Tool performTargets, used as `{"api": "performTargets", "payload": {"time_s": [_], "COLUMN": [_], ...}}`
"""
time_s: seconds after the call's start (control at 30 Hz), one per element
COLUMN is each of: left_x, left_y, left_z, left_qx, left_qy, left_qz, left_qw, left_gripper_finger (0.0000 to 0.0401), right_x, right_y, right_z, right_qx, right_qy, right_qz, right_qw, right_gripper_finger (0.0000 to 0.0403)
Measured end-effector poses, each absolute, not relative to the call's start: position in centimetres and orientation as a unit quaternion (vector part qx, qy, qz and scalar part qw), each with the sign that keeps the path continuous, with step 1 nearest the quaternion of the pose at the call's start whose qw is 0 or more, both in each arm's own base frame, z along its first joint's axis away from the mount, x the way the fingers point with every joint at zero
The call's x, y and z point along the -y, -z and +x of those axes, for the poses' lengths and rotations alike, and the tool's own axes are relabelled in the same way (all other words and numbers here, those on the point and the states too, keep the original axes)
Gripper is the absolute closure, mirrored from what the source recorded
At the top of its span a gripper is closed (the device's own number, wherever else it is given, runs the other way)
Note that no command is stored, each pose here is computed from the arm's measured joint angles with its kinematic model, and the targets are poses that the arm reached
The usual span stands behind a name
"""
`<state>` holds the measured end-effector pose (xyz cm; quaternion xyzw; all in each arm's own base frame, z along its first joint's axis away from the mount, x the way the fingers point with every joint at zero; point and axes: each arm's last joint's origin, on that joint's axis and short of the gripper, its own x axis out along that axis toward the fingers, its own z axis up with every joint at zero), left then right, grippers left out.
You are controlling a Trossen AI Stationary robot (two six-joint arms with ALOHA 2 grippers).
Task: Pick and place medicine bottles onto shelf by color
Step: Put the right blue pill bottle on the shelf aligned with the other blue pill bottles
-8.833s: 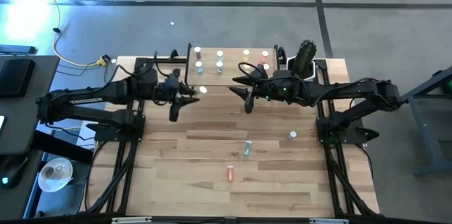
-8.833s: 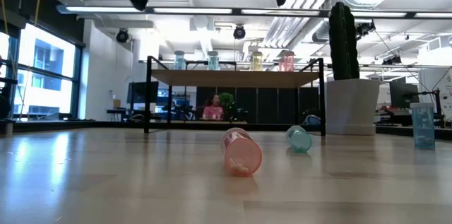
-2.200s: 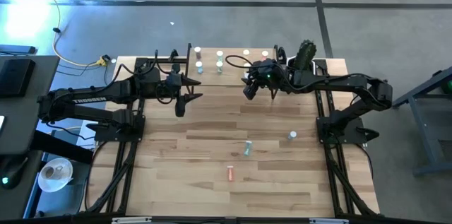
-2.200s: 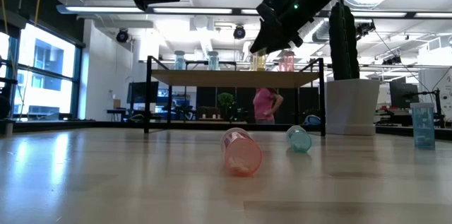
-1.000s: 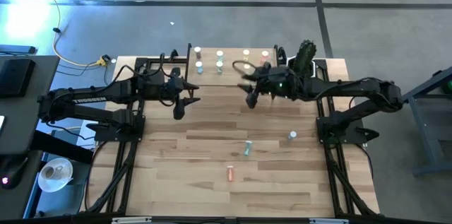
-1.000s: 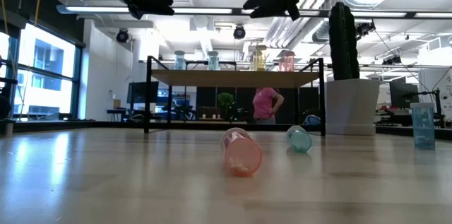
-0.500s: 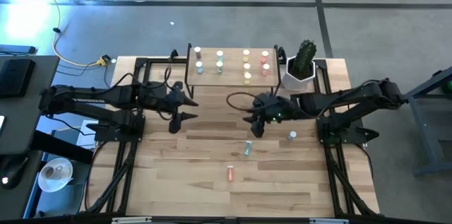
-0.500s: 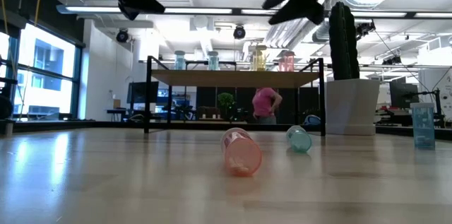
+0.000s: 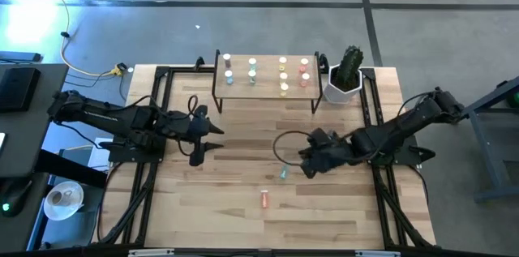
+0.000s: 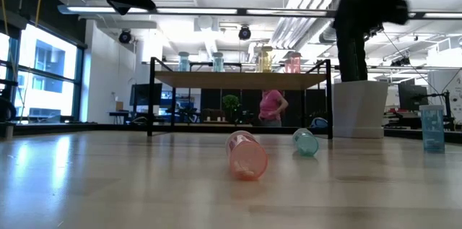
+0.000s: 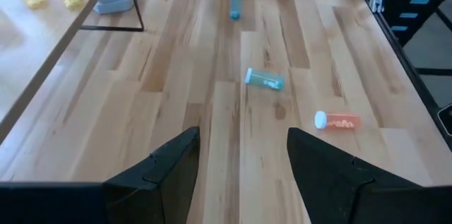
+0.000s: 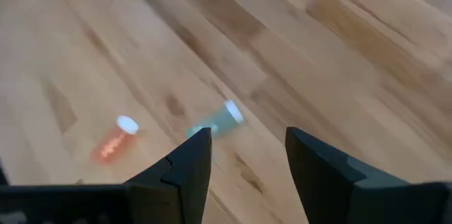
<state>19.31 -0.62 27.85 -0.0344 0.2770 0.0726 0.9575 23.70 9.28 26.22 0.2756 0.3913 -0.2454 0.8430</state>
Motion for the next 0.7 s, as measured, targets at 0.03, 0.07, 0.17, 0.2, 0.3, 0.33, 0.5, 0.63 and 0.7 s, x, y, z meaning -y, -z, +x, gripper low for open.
{"api": "performTargets", "payload": {"time_s": [0.03, 0.07, 0.17, 0.2, 0.3, 0.33, 0.5, 0.63, 0.7], "left_x": [0.7, 0.7, 0.8, 0.8, 0.7, 0.7, 0.7, 0.7, 0.7], "left_y": [-27.9, -27.9, -27.9, -27.9, -27.9, -27.9, -28.1, -28.4, -28.5], "left_z": [19.3, 19.3, 19.3, 19.3, 19.3, 19.3, 19.4, 19.6, 19.6], "left_qx": [-0.277, -0.276, -0.275, -0.275, -0.273, -0.271, -0.26, -0.245, -0.24], "left_qy": [-0.074, -0.076, -0.082, -0.083, -0.089, -0.092, -0.094, -0.094, -0.094], "left_qz": [-0.033, -0.032, -0.029, -0.028, -0.027, -0.028, -0.031, -0.038, -0.04], "left_qw": [0.958, 0.958, 0.957, 0.957, 0.958, 0.958, 0.961, 0.964, 0.965], "left_gripper_finger": [0.0197, 0.0197, 0.0197, 0.0197, 0.0197, 0.0197, 0.0197, 0.0197, 0.0197], "right_x": [-9.7, -10.1, -11.2, -11.5, -12.3, -12.5, -14.0, -14.8, -15.1], "right_y": [-26.1, -26.1, -25.9, -25.9, -25.7, -25.5, -23.3, -21.9, -21.3], "right_z": [23.3, 23.0, 22.1, 21.9, 21.1, 20.9, 19.5, 18.6, 18.1], "right_qx": [-0.39, -0.388, -0.389, -0.389, -0.388, -0.389, -0.408, -0.403, -0.394], "right_qy": [0.257, 0.265, 0.273, 0.276, 0.29, 0.295, 0.305, 0.32, 0.328], "right_qz": [0.282, 0.288, 0.313, 0.325, 0.349, 0.352, 0.347, 0.339, 0.337], "right_qw": [0.838, 0.835, 0.822, 0.817, 0.802, 0.799, 0.787, 0.787, 0.79], "right_gripper_finger": [0.023, 0.023, 0.023, 0.023, 0.023, 0.023, 0.023, 0.023, 0.023]}}
